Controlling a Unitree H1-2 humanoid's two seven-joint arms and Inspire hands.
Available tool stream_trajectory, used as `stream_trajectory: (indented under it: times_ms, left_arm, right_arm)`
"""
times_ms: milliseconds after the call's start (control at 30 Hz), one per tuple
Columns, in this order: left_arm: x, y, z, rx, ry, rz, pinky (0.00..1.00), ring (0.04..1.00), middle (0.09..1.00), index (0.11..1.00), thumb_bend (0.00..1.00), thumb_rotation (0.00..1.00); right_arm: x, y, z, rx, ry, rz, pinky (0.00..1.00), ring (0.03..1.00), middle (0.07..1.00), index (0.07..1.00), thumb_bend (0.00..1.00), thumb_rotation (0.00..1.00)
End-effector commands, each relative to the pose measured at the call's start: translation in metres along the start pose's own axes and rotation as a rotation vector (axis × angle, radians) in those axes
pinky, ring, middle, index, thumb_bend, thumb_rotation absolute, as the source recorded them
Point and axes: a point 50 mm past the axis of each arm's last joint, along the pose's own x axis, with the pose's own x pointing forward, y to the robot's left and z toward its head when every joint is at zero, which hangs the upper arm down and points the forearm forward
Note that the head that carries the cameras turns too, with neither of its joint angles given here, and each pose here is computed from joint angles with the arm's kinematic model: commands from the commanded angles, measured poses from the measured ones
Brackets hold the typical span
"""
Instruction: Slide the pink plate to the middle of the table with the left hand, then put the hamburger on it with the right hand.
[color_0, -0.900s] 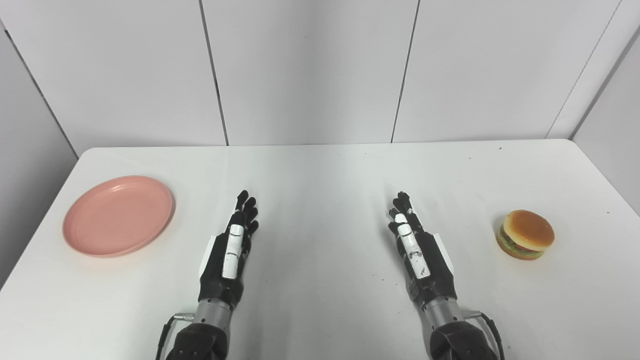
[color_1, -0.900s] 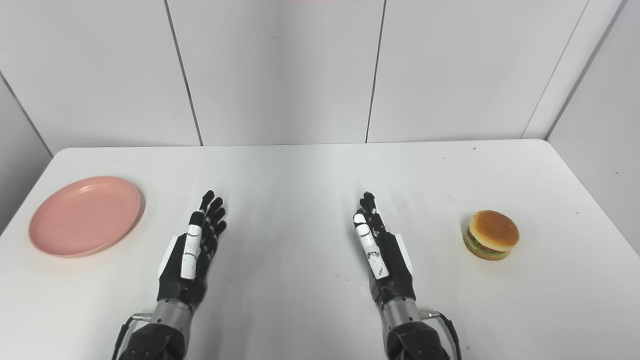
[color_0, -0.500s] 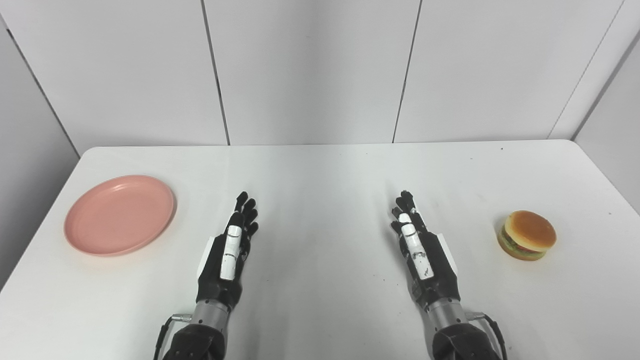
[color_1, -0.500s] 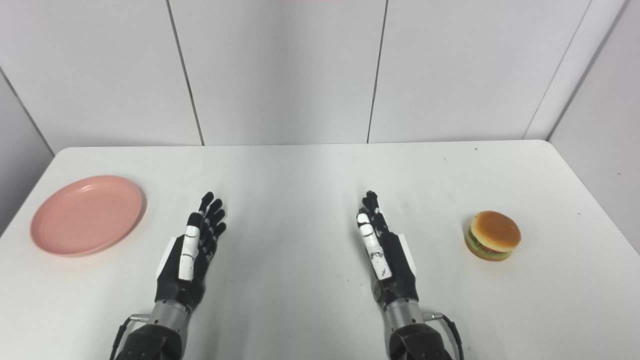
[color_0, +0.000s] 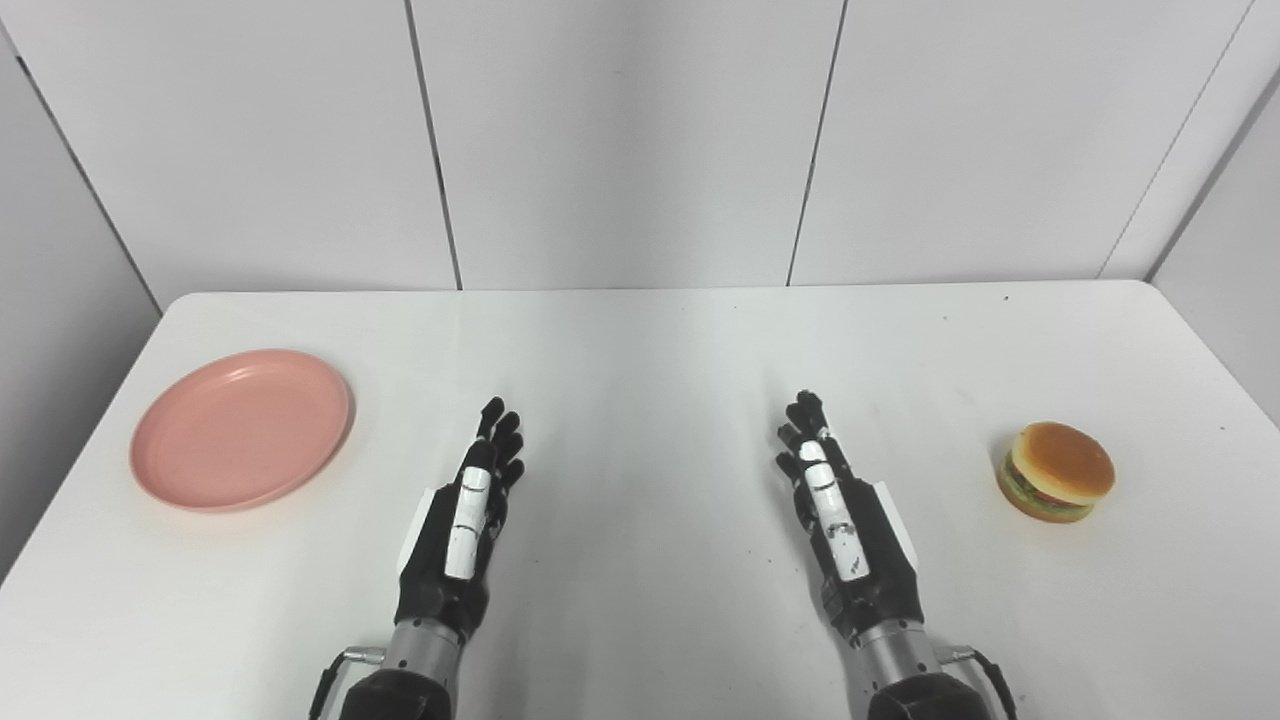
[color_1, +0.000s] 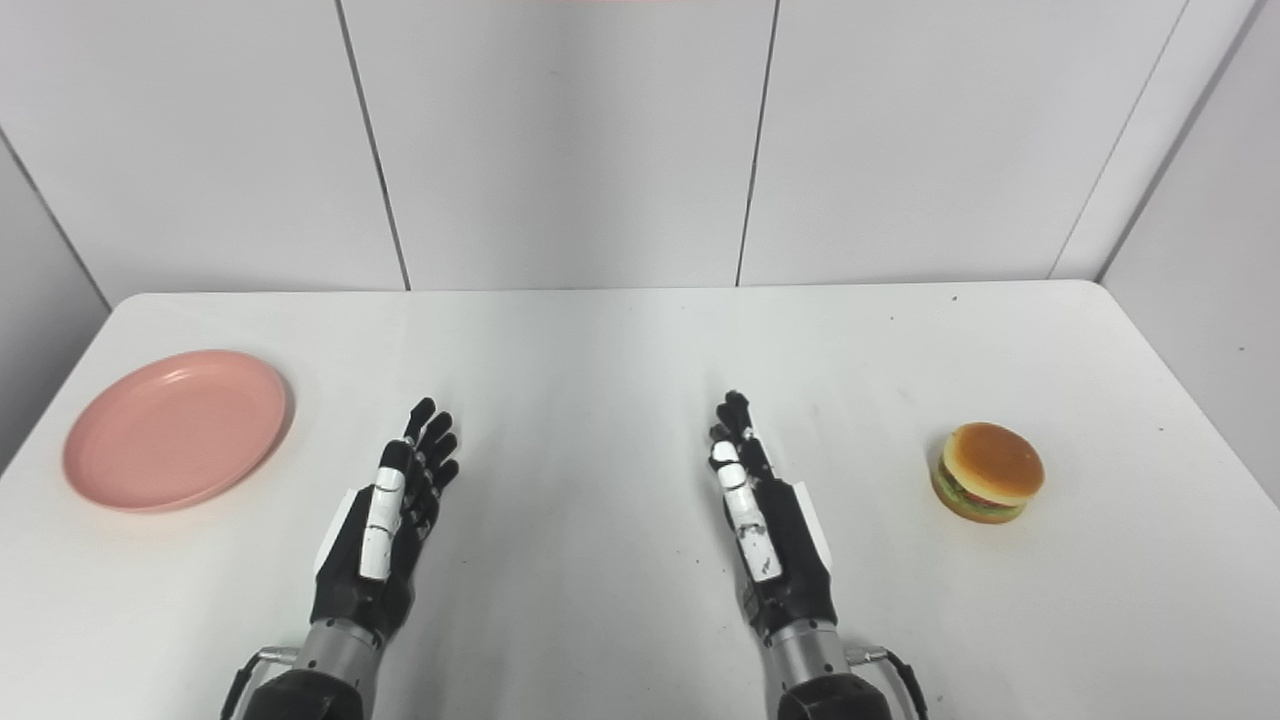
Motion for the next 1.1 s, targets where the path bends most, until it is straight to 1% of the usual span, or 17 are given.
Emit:
stream_trajectory:
  times_ms: [0, 67, 133, 233, 300, 333, 367, 400, 433, 500, 567, 667, 800, 900, 967, 1033, 1067]
  left_arm:
    - [-0.004, -0.003, 0.001, -0.002, 0.001, -0.009, 1.00, 1.000, 1.000, 1.000, 0.75, 1.00]
    - [-0.005, -0.006, -0.001, -0.010, 0.001, -0.009, 1.00, 1.000, 1.000, 1.000, 0.75, 1.00]
    - [-0.003, -0.007, 0.001, -0.008, -0.007, -0.001, 1.00, 1.000, 1.000, 1.000, 0.75, 1.00]
    - [0.009, -0.004, 0.010, 0.006, -0.086, 0.036, 1.00, 1.000, 1.000, 1.000, 0.71, 1.00]
    - [0.019, 0.001, 0.020, 0.021, -0.138, 0.054, 1.00, 1.000, 1.000, 1.000, 0.73, 1.00]
    - [0.024, 0.003, 0.025, 0.030, -0.160, 0.062, 1.00, 1.000, 1.000, 1.000, 0.73, 1.00]
    - [0.029, 0.009, 0.034, 0.048, -0.180, 0.080, 1.00, 1.000, 1.000, 1.000, 0.73, 1.00]
    - [0.034, 0.015, 0.042, 0.060, -0.195, 0.098, 1.00, 1.000, 1.000, 1.000, 0.76, 1.00]
    - [0.038, 0.021, 0.050, 0.063, -0.212, 0.131, 1.00, 1.000, 1.000, 1.000, 0.76, 1.00]
    - [0.042, 0.031, 0.058, 0.063, -0.244, 0.189, 1.00, 1.000, 1.000, 0.997, 0.76, 1.00]
    - [0.045, 0.040, 0.063, 0.044, -0.265, 0.206, 1.00, 1.000, 1.000, 0.998, 0.76, 1.00]
    - [0.050, 0.066, 0.081, 0.026, -0.290, 0.244, 1.00, 1.000, 1.000, 1.000, 0.77, 1.00]
    - [0.047, 0.096, 0.097, 0.053, -0.304, 0.294, 1.00, 1.000, 1.000, 1.000, 0.81, 1.00]
    - [0.046, 0.118, 0.108, 0.058, -0.331, 0.362, 1.00, 0.994, 0.987, 0.990, 0.83, 1.00]
    - [0.045, 0.130, 0.115, 0.064, -0.344, 0.405, 0.99, 0.976, 0.965, 0.968, 0.84, 1.00]
    - [0.043, 0.148, 0.120, 0.088, -0.357, 0.455, 0.98, 0.963, 0.951, 0.957, 0.82, 1.00]
    - [0.042, 0.155, 0.121, 0.096, -0.360, 0.477, 0.94, 0.932, 0.922, 0.928, 0.83, 1.00]
  right_arm:
    - [0.001, 0.004, 0.013, 0.009, -0.040, 0.020, 1.00, 1.000, 1.000, 1.000, 0.50, 0.88]
    - [0.001, 0.000, 0.012, 0.013, -0.038, 0.006, 1.00, 1.000, 1.000, 1.000, 0.53, 0.84]
    - [0.001, -0.006, 0.011, 0.009, -0.041, -0.005, 1.00, 1.000, 1.000, 1.000, 0.54, 0.87]
    - [0.000, -0.016, 0.009, 0.022, -0.042, -0.024, 1.00, 1.000, 1.000, 1.000, 0.53, 0.86]
    - [0.001, -0.021, 0.006, 0.036, -0.041, -0.034, 1.00, 1.000, 1.000, 1.000, 0.52, 0.86]
    - [0.003, -0.022, 0.004, 0.044, -0.038, -0.042, 1.00, 1.000, 1.000, 1.000, 0.55, 0.85]
    - [0.003, -0.024, 0.003, 0.035, -0.037, -0.034, 1.00, 1.000, 1.000, 1.000, 0.56, 0.85]
    - [0.003, -0.027, 0.003, 0.028, -0.035, -0.029, 1.00, 1.000, 1.000, 1.000, 0.56, 0.89]
    - [0.002, -0.029, 0.004, 0.019, -0.034, -0.024, 1.00, 1.000, 1.000, 1.000, 0.56, 0.90]
    - [0.000, -0.031, 0.006, 0.009, -0.041, -0.036, 1.00, 1.000, 1.000, 1.000, 0.52, 0.92]
    - [0.000, -0.032, 0.008, 0.008, -0.049, -0.046, 1.00, 1.000, 1.000, 1.000, 0.48, 0.94]
    - [0.000, -0.031, 0.008, 0.008, -0.055, -0.053, 1.00, 1.000, 1.000, 1.000, 0.46, 0.96]
    - [0.001, -0.034, 0.005, 0.017, -0.068, -0.055, 1.00, 1.000, 1.000, 1.000, 0.46, 0.97]
    - [0.003, -0.038, 0.001, 0.007, -0.069, -0.055, 1.00, 1.000, 1.000, 1.000, 0.47, 0.96]
    - [0.004, -0.040, 0.000, -0.007, -0.074, -0.054, 1.00, 1.000, 1.000, 1.000, 0.51, 0.96]
    - [0.005, -0.039, 0.000, -0.005, -0.081, -0.054, 1.00, 1.000, 1.000, 1.000, 0.53, 0.95]
    - [0.006, -0.039, 0.001, -0.005, -0.083, -0.054, 1.00, 1.000, 1.000, 1.000, 0.53, 0.95]
